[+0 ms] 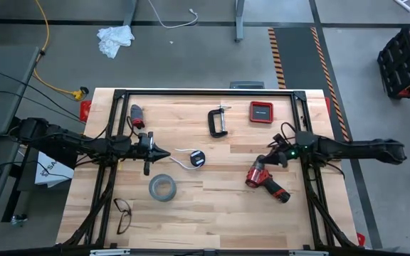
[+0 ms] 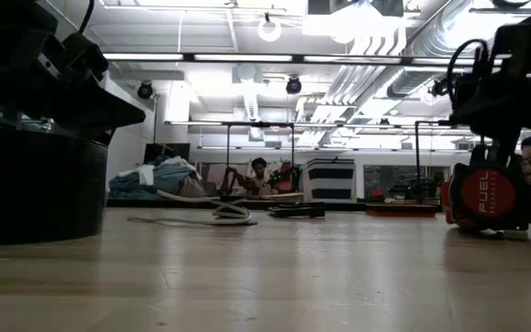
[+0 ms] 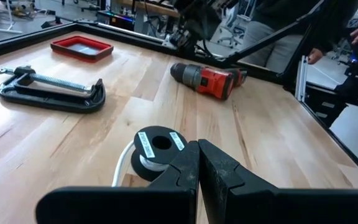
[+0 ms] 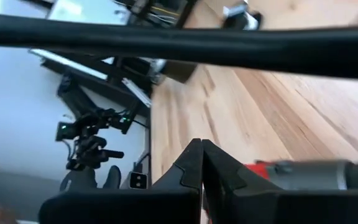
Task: Coil cords
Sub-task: Return to Home Position
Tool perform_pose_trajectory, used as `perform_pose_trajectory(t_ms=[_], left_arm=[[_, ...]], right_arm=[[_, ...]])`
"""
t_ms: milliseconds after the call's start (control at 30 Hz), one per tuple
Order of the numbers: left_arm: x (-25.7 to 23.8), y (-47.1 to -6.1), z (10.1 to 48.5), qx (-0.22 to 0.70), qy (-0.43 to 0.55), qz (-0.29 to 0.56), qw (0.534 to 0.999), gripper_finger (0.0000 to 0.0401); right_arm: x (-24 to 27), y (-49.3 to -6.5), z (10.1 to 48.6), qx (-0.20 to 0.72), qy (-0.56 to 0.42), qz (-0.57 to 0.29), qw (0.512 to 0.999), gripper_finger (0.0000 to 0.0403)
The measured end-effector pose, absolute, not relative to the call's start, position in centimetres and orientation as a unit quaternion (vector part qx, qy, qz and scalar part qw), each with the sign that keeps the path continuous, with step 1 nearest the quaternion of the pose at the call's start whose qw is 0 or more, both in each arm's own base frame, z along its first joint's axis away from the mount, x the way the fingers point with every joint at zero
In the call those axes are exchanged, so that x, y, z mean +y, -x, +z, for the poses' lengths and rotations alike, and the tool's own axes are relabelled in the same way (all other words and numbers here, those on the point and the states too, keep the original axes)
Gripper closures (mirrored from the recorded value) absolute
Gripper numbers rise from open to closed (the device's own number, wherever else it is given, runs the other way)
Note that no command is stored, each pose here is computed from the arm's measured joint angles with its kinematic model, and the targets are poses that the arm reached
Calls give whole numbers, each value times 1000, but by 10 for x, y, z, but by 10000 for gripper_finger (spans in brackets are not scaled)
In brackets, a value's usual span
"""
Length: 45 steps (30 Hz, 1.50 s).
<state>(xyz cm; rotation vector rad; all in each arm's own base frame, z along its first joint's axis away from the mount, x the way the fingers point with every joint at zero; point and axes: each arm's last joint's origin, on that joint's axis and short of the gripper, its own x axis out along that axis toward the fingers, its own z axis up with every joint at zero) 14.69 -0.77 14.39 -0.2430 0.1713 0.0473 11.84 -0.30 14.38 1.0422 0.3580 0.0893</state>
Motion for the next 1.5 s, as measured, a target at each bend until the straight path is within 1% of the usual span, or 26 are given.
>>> perform_pose_trajectory(t_ms=[300, 400, 533, 667, 767, 1033, 1367, 1500], left_arm=[[-8, -147, 143, 90, 121, 24, 988, 400], [-8, -147, 143, 90, 121, 24, 988, 400], [-8, -147, 143, 90, 121, 24, 988, 400], [-8, -147, 143, 90, 121, 24, 988, 400], [-8, -147, 143, 89, 121, 24, 988, 400], [-8, -146, 141, 98, 120, 25, 988, 400], [-8, -146, 141, 100, 120, 26, 987, 400], [-8, -146, 141, 100, 120, 26, 987, 400]], right_arm=[[-2, -106, 162, 77, -425, 90, 898, 402], [-3, -101, 169, 31, -346, 101, 932, 402], [-5, -95, 175, -25, -208, 103, 972, 402], [-4, -96, 173, -27, -78, 100, 991, 402], [-1, -96, 172, -31, -23, 94, 995, 402], [11, -96, 169, -15, 16, 43, 999, 402], [13, -96, 169, -15, -48, 48, 998, 402], [12, -97, 169, -13, -54, 43, 998, 402]])
